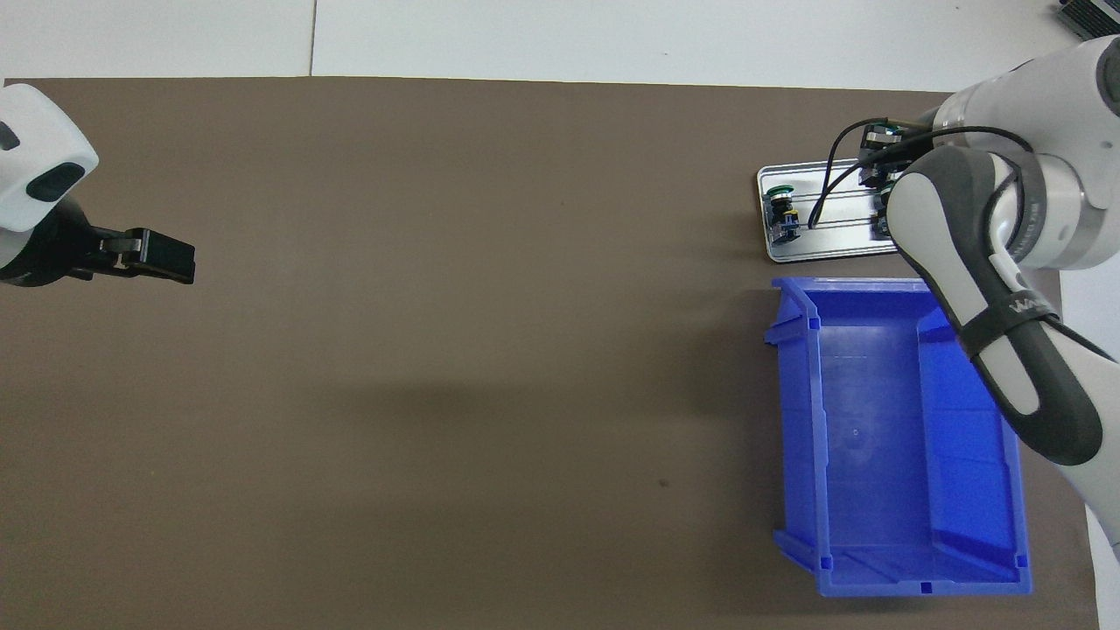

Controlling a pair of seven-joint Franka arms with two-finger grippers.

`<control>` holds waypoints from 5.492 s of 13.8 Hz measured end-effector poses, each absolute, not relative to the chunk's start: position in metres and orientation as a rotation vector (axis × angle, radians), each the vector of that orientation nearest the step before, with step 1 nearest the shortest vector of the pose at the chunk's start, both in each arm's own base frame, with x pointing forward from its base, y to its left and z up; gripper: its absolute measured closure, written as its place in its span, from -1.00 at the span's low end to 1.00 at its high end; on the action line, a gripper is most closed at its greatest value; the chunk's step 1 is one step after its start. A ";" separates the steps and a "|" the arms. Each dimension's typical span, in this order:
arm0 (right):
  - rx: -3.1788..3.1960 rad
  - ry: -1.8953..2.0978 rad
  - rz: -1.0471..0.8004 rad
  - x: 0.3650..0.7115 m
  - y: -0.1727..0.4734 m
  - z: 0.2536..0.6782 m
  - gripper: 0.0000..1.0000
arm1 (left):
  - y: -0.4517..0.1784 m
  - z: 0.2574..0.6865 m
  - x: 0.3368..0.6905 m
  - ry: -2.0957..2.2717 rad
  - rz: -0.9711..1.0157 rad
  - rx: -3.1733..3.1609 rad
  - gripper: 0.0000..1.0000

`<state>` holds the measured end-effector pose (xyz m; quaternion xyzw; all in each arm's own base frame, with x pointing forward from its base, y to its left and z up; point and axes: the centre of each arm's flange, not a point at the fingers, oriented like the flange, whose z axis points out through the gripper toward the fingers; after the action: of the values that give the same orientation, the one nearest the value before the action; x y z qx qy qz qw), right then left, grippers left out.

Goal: Place and press button with both arms
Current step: 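Reach the right gripper into the metal tray and grasp a green-capped part, then carry the green-capped part with the right gripper to mid-table and set it down, then retract the right gripper while the left gripper moves toward the part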

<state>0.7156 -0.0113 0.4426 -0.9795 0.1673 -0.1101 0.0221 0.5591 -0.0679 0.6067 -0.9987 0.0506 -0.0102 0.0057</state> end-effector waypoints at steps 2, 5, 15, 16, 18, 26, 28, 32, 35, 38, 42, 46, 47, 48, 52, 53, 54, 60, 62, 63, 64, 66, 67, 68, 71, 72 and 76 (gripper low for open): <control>-2.927 0.859 -0.311 0.709 0.011 0.476 0.35 | -0.068 0.607 0.559 0.158 -0.032 -3.126 -1.00; -2.742 1.320 -0.197 0.687 0.071 0.503 0.35 | -0.068 0.607 0.559 0.158 -0.032 -3.126 -1.00; -2.335 2.025 -0.145 0.584 0.387 0.441 0.35 | -0.068 0.607 0.559 0.158 -0.032 -3.126 -1.00; -2.309 2.061 -0.140 0.575 0.413 0.421 0.35 | -0.068 0.607 0.559 0.158 -0.032 -3.126 -1.00; -2.263 2.095 -0.153 0.555 0.471 0.380 0.35 | -0.068 0.607 0.559 0.158 -0.032 -3.126 -1.00; -2.199 2.043 -0.172 0.511 0.556 0.320 0.35 | -0.068 0.606 0.559 0.159 -0.028 -3.126 -1.00; -2.219 2.039 -0.229 0.518 0.550 0.302 0.35 | -0.070 0.606 0.558 0.164 -0.020 -3.125 -1.00; -2.229 2.015 -0.270 0.523 0.547 0.306 0.04 | -0.072 0.606 0.557 0.167 -0.017 -3.125 -1.00; -2.264 1.934 -0.286 0.536 0.534 0.339 -0.63 | -0.073 0.606 0.557 0.171 -0.018 -3.125 -1.00; -2.317 1.827 -0.319 0.560 0.481 0.407 -1.00 | -0.085 0.605 0.555 0.291 -0.013 -3.116 -1.00; -2.459 1.675 -0.372 0.577 0.362 0.483 -1.00 | -0.111 0.586 0.551 0.809 -0.075 -3.057 -1.00; -2.658 1.436 -0.408 0.600 0.251 0.528 -1.00 | -0.168 0.545 0.543 1.104 -0.292 -3.015 -1.00; -2.714 1.362 -0.411 0.606 0.219 0.540 -1.00 | -0.190 0.533 0.536 1.185 -0.299 -2.984 -1.00; -2.768 1.288 -0.413 0.610 0.188 0.551 -1.00 | -0.209 0.521 0.528 1.278 -0.298 -2.945 -0.99; -2.928 1.060 -0.414 0.606 0.101 0.586 -1.00 | -0.244 0.464 0.515 1.624 -0.294 -2.760 -0.99; -2.963 1.005 -0.406 0.602 0.088 0.592 -1.00 | -0.247 0.450 0.516 1.681 -0.297 -2.722 -0.98; -2.994 0.956 -0.395 0.598 0.077 0.598 -1.00 | -0.248 0.438 0.517 1.726 -0.315 -2.687 -0.97; -3.056 0.707 -0.366 0.576 0.017 0.633 -1.00 | -0.266 0.380 0.521 1.831 -0.378 -2.604 -0.88; -3.090 0.578 -0.301 0.560 -0.017 0.646 -1.00 | -0.276 0.359 0.520 1.855 -0.358 -2.602 -0.84; -3.112 0.524 -0.249 0.551 -0.028 0.650 -1.00 | -0.280 0.352 0.519 1.863 -0.345 -2.603 -0.81; -3.128 0.492 -0.194 0.544 -0.031 0.650 -1.00 | -0.282 0.347 0.518 1.867 -0.334 -2.605 -0.81; -3.139 0.464 -0.137 0.542 -0.028 0.646 -1.00 | -0.285 0.337 0.517 1.876 -0.311 -2.608 -0.81; -3.145 0.450 -0.113 0.544 -0.026 0.641 -1.00 | -0.286 0.333 0.516 1.880 -0.300 -2.609 -0.81; -3.152 0.421 -0.088 0.545 -0.024 0.636 -1.00 | -0.288 0.329 0.515 1.886 -0.291 -2.609 -0.81; -3.178 0.221 -0.032 0.547 -0.024 0.624 -1.00 | -0.298 0.324 0.510 1.907 -0.275 -2.601 -0.81; -3.181 0.193 -0.011 0.545 -0.023 0.621 -1.00 | -0.299 0.321 0.509 1.910 -0.269 -2.601 -0.81; -3.182 0.159 0.023 0.538 -0.016 0.613 -1.00 | -0.297 0.314 0.510 1.909 -0.249 -2.607 -0.81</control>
<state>0.5380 -0.0165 0.6127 -0.9985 0.0499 0.0072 -0.0225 0.5096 -0.2974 0.3139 -0.8034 0.5883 -0.0766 -0.0496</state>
